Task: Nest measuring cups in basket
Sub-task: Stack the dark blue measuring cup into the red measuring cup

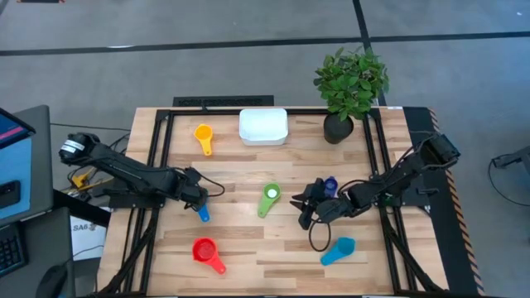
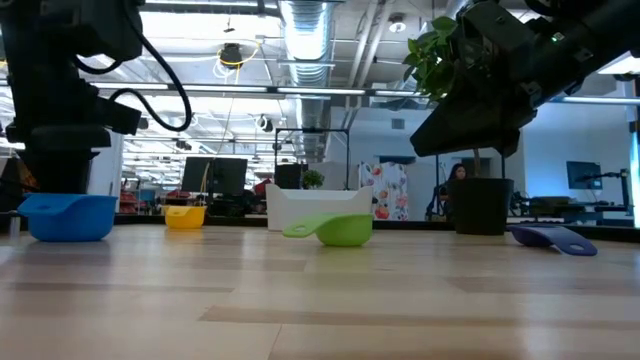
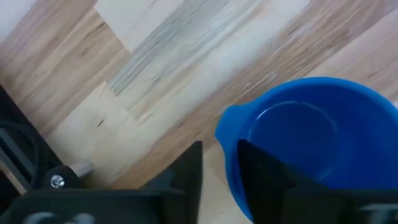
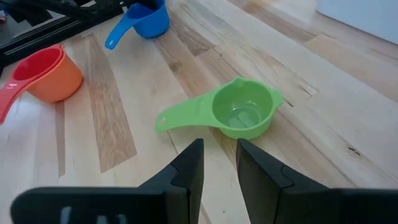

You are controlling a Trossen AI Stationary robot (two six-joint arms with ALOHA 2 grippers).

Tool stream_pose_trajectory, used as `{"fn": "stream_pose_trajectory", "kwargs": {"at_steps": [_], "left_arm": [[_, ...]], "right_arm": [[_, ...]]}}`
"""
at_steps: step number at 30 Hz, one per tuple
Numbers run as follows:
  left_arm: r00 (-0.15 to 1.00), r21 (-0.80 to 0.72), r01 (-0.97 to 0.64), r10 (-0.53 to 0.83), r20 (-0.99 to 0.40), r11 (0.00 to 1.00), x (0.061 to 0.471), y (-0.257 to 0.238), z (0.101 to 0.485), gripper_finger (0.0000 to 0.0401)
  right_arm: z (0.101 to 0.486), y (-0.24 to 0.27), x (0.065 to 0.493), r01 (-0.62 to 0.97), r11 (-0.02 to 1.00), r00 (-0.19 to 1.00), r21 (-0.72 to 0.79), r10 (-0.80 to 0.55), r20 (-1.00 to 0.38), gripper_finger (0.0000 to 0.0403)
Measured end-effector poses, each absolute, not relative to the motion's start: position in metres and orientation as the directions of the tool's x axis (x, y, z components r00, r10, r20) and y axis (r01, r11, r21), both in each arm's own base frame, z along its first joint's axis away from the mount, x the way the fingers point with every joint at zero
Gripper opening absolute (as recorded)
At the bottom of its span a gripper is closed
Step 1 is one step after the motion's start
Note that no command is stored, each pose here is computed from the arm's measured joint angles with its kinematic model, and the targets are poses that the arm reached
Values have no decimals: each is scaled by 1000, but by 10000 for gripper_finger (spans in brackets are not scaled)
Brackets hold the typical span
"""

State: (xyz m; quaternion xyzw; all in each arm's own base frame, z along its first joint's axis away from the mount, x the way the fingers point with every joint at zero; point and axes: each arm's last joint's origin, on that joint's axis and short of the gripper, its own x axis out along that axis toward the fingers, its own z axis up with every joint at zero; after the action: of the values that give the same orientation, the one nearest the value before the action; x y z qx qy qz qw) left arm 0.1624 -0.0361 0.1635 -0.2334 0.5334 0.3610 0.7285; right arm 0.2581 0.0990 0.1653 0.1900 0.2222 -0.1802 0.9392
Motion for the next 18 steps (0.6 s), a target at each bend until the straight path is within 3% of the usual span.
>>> {"fn": "stream_pose_trajectory", "kwargs": {"at_steps": [4,8,18], "left_arm": [[184,16,-782,255,-949,623,162,-36,166,13],[242,-46,-789,242,-939,612,164,-42,179,10],[523,-300,-719,204,-827,626,177,-89,241,2]], "right_arm": [[165,99,258,419,864,837,280,-248,-488,119],[165,101,258,415,863,839,287,-241,-488,119],[165,104,256,407,864,842,295,-230,-489,119]]}}
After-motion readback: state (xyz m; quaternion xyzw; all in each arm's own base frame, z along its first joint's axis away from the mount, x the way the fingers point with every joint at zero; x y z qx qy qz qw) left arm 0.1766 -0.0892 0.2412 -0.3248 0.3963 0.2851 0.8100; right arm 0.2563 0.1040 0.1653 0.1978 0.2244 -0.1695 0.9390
